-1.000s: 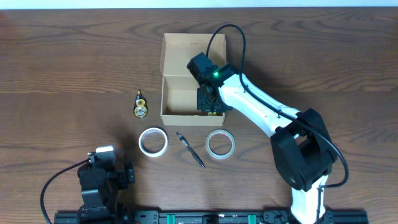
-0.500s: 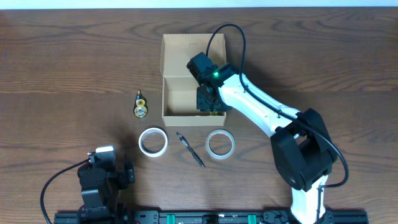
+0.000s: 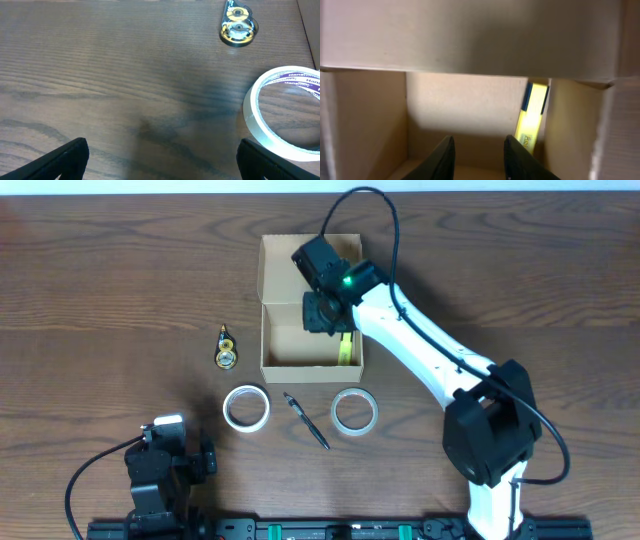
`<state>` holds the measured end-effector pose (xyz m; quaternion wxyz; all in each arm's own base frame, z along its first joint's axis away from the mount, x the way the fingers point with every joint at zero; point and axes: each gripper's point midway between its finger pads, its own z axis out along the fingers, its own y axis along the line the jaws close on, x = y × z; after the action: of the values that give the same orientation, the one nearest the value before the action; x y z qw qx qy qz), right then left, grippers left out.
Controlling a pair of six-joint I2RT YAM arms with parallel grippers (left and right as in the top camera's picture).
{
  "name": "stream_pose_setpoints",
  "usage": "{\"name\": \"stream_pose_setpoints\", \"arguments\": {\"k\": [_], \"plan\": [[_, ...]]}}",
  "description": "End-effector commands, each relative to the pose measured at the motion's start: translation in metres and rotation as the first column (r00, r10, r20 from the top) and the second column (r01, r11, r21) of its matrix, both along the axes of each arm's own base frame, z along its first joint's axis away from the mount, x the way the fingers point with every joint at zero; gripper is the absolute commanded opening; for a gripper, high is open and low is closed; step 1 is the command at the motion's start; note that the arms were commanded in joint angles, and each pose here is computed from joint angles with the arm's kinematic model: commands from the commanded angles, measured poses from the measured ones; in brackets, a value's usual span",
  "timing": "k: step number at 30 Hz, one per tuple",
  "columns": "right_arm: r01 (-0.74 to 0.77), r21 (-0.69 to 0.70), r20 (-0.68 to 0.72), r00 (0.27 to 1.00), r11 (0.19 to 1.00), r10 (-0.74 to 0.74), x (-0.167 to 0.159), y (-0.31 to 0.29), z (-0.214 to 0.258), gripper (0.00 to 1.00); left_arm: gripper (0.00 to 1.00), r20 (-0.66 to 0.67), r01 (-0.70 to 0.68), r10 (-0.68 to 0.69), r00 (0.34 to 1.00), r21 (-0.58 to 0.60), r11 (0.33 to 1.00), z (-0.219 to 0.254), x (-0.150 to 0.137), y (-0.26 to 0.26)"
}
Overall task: Pack container
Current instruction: 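Lift the highlighter and lower it into the box, then release, then move the right gripper to the right clear tape roll and grasp its rim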
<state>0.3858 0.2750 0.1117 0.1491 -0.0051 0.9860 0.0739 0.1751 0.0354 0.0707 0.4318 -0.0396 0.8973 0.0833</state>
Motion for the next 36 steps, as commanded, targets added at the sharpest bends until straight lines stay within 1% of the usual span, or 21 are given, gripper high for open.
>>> {"name": "stream_pose_setpoints", "arguments": {"k": [1, 3, 6, 12, 14, 17, 20, 23, 28, 31, 34, 36], "plan": [[-0.014, -0.048, 0.038, 0.999, 0.999, 0.016, 0.004, -0.003, 0.019, 0.32, 0.95, -0.042, -0.024, 0.024, 0.999, -0.005, 1.0, -0.014, -0.006, 0.002], [-0.02, -0.086, 0.013, 1.0, 0.996, 0.022, -0.005, -0.014, 0.033, 0.34, 0.96, -0.042, -0.024, 0.024, 0.999, -0.005, 1.0, -0.014, -0.006, 0.002], [-0.023, -0.112, -0.021, 1.0, 0.993, 0.021, -0.027, -0.03, 0.054, 0.35, 0.95, -0.042, -0.024, 0.024, 0.999, -0.005, 1.0, -0.014, -0.006, 0.002], [0.028, -0.136, 0.023, 0.999, 0.99, -0.026, -0.065, -0.071, 0.117, 0.37, 0.95, -0.042, -0.024, 0.024, 0.999, -0.005, 1.0, -0.014, -0.006, 0.002], [0.066, -0.157, 0.008, 0.998, 0.985, -0.065, -0.08, -0.086, 0.125, 0.37, 0.95, -0.042, -0.024, 0.024, 0.999, -0.005, 1.0, -0.014, -0.006, 0.002], [0.117, -0.197, -0.035, 0.991, 0.973, -0.127, -0.1, -0.104, 0.124, 0.38, 0.95, -0.042, -0.024, 0.024, 0.999, -0.005, 1.0, -0.014, -0.006, 0.002], [0.177, -0.24, -0.091, 0.975, 0.954, -0.204, -0.121, -0.119, 0.104, 0.38, 0.95, -0.042, -0.024, 0.024, 0.999, -0.005, 1.0, -0.014, -0.006, 0.002], [0.25, -0.268, -0.155, 0.942, 0.93, -0.298, -0.149, -0.135, 0.071, 0.41, 0.95, -0.042, -0.024, 0.024, 0.999, -0.005, 1.0, -0.014, -0.006, 0.002], [0.322, -0.127, -0.273, 0.898, 0.938, -0.345, -0.186, -0.125, 0.012, 0.41, 0.95, -0.042, -0.024, 0.024, 0.999, -0.005, 1.0, -0.014, -0.006, 0.002], [0.363, -0.108, -0.332, 0.864, 0.925, -0.378, -0.204, -0.125, -0.017, 0.41, 0.95, -0.042, -0.024, 0.024, 0.999, -0.005, 1.0, -0.014, -0.006, 0.002], [0.371, -0.093, -0.352, 0.856, 0.924, -0.379, -0.209, -0.124, -0.039, 0.43, 0.95, -0.042, -0.024, 0.024, 0.999, -0.005, 1.0, -0.014, -0.006, 0.002], [0.402, -0.072, -0.351, 0.846, 0.913, -0.401, -0.208, -0.121, -0.053, 0.48, 0.96, -0.042, -0.024, 0.024, 0.999, -0.005, 1.0, -0.014, -0.006, 0.002]]}}
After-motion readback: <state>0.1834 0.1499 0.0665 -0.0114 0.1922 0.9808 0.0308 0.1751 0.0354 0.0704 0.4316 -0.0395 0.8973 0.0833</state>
